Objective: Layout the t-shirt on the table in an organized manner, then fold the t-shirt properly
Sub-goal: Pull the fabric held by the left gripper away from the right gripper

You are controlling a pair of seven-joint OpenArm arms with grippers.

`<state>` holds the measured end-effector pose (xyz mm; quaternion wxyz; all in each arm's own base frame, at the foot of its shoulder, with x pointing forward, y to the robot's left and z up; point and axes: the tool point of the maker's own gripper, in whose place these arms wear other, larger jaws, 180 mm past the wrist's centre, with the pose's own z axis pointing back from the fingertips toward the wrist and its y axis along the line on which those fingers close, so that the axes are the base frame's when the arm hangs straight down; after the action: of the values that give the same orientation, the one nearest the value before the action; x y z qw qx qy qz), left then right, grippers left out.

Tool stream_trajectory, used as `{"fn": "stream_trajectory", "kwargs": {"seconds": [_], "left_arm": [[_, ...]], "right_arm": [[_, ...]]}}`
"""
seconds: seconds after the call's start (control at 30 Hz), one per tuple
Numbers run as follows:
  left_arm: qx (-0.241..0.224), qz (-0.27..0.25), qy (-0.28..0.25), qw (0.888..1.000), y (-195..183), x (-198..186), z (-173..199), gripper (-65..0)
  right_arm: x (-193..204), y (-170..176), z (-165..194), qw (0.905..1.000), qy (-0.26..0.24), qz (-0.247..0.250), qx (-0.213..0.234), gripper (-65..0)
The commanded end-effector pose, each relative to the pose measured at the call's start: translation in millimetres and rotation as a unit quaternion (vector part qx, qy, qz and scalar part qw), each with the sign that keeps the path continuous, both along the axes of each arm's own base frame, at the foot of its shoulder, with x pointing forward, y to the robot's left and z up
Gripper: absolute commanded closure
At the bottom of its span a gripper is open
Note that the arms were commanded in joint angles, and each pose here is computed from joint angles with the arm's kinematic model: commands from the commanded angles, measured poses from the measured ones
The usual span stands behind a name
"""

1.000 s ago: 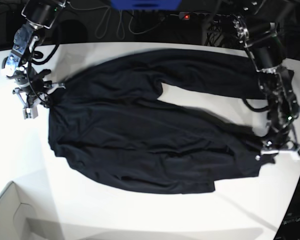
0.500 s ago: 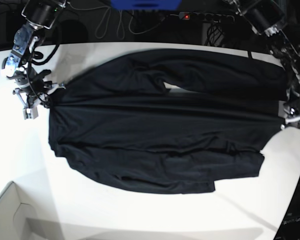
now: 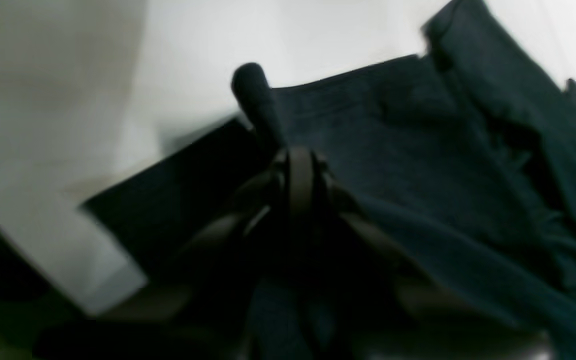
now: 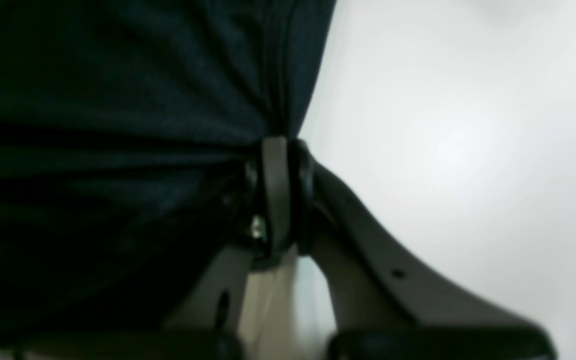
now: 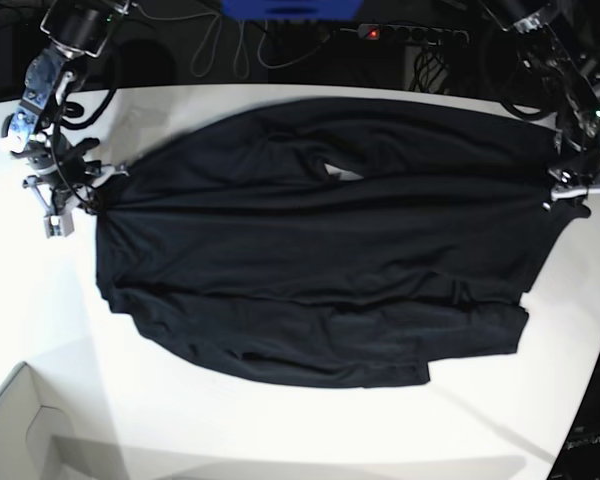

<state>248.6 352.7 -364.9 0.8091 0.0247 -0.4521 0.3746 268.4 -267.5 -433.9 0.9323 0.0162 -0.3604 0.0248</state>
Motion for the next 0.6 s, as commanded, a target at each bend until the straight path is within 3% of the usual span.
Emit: {"fn": "stream_trajectory", "kwargs": {"seconds": [0.0,0.33,0.57], "left_arm": [[0.016,-0.001,-0.02,1.0,6,7,14,-0.1],[-0.008,0.002,0.003,1.0,3,4,-11,-0.1],[-0.019,0.004,0.014,1.0,1,1,-22,-0.1]], "right_arm": [[-18,-9,-11,0.9987,0.046,-0.001,-0.021,0.0],[-32,-26,19,0.9974,0.02,-0.006,-0.069,0.0],[-46,-27,17,0.9964,0.033,-0.002,-0.078,0.0]]}}
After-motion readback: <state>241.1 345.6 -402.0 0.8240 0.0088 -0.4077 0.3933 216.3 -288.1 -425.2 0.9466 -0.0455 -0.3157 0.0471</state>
